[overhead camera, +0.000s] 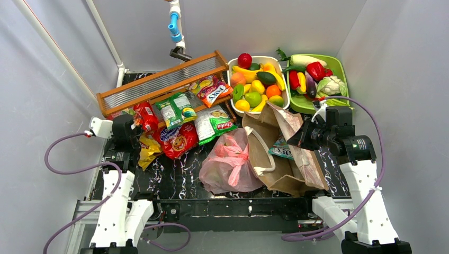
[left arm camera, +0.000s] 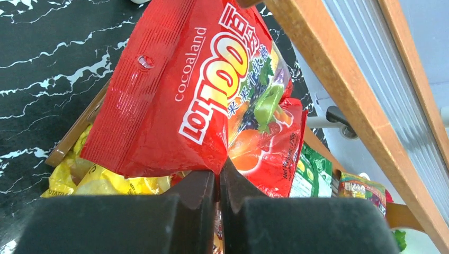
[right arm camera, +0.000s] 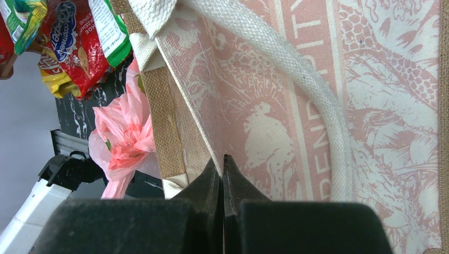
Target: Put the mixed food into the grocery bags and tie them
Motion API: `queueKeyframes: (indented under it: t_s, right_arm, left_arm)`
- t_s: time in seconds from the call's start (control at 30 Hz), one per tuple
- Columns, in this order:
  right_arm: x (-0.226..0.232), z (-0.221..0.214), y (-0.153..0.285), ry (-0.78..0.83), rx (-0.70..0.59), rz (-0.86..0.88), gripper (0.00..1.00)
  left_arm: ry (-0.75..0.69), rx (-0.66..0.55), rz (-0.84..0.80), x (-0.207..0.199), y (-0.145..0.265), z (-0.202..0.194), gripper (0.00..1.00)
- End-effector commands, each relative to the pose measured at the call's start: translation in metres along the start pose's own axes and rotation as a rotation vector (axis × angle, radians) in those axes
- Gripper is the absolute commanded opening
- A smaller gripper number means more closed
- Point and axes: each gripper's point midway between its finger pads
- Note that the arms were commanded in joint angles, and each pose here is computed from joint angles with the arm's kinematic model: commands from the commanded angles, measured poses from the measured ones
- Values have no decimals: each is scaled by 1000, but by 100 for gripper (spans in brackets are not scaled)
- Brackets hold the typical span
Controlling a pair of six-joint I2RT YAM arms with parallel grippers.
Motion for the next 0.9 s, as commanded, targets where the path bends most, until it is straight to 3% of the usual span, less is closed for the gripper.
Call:
queueKeyframes:
  t_s: [0.0, 0.23, 0.87]
  right_arm:
    - [3, -5, 2, 17, 2, 20, 1]
    - [6, -2, 2, 19, 0, 31, 1]
    - [4, -2, 1, 17, 8, 22, 1]
  left_arm:
    - [-46, 29, 57, 28, 13, -3, 0]
    - [-54, 70, 6, 24, 36, 1, 0]
    - [-233, 462, -223, -11, 91, -43, 0]
Point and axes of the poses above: each gripper's point midway between its finger pads, its own y axis back along the fingers, its own x axis along the line the jaws close on, z = x × y, and after that the axes turned 8 degrees about y, right-handed
